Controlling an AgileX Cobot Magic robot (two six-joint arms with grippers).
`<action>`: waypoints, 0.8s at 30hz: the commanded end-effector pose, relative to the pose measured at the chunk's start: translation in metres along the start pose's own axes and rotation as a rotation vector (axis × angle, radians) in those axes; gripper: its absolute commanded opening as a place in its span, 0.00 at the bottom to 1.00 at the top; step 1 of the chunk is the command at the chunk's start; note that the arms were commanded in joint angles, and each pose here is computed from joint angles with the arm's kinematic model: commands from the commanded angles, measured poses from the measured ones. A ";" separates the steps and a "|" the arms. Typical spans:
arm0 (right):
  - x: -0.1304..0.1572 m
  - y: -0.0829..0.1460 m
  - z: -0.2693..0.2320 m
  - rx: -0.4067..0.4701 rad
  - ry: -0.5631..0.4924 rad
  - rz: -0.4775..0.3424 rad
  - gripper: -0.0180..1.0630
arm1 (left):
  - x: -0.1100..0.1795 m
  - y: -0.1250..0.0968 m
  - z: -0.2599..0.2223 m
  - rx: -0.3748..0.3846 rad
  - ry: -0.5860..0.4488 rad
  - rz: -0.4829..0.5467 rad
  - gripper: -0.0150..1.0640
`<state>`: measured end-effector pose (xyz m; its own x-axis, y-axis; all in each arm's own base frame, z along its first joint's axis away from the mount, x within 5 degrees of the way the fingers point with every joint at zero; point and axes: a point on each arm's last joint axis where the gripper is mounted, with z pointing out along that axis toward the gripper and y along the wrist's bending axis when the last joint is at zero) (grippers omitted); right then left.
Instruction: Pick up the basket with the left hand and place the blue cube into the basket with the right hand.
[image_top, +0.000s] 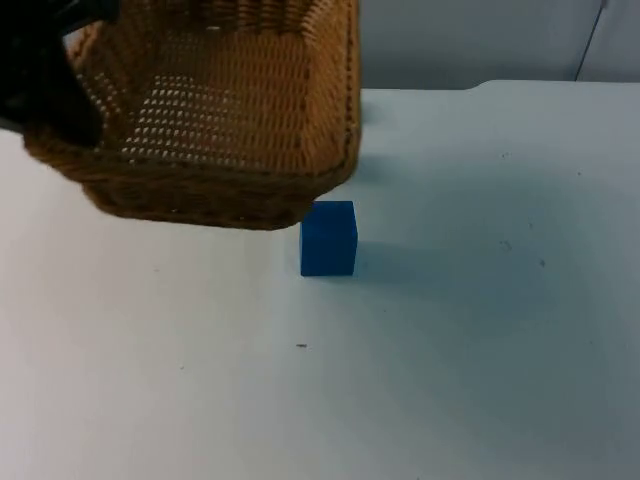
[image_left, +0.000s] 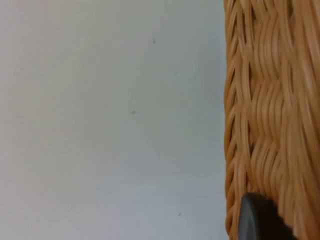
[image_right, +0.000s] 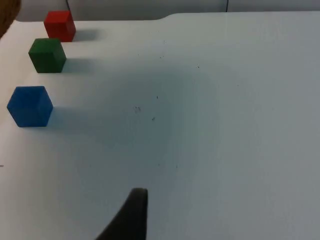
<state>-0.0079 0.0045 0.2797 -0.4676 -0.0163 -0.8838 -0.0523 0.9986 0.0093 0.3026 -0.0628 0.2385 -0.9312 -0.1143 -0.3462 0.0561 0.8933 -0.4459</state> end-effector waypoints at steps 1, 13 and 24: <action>0.001 -0.001 0.001 0.004 -0.006 -0.002 0.98 | 0.007 0.014 -0.017 0.043 -0.063 -0.034 0.01; 0.001 -0.001 0.001 0.004 -0.006 -0.002 0.98 | 0.053 0.093 -0.053 0.083 -0.033 -0.153 0.01; -0.003 0.002 -0.001 -0.023 -0.033 0.010 0.98 | 0.061 0.105 -0.060 0.109 -0.068 -0.091 0.01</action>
<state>-0.0077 0.0052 0.2801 -0.4635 -0.0118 -0.8860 -0.0573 0.9982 0.0167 0.2313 0.0522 0.2159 -0.9142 -0.2271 -0.3358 -0.0065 0.8364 -0.5481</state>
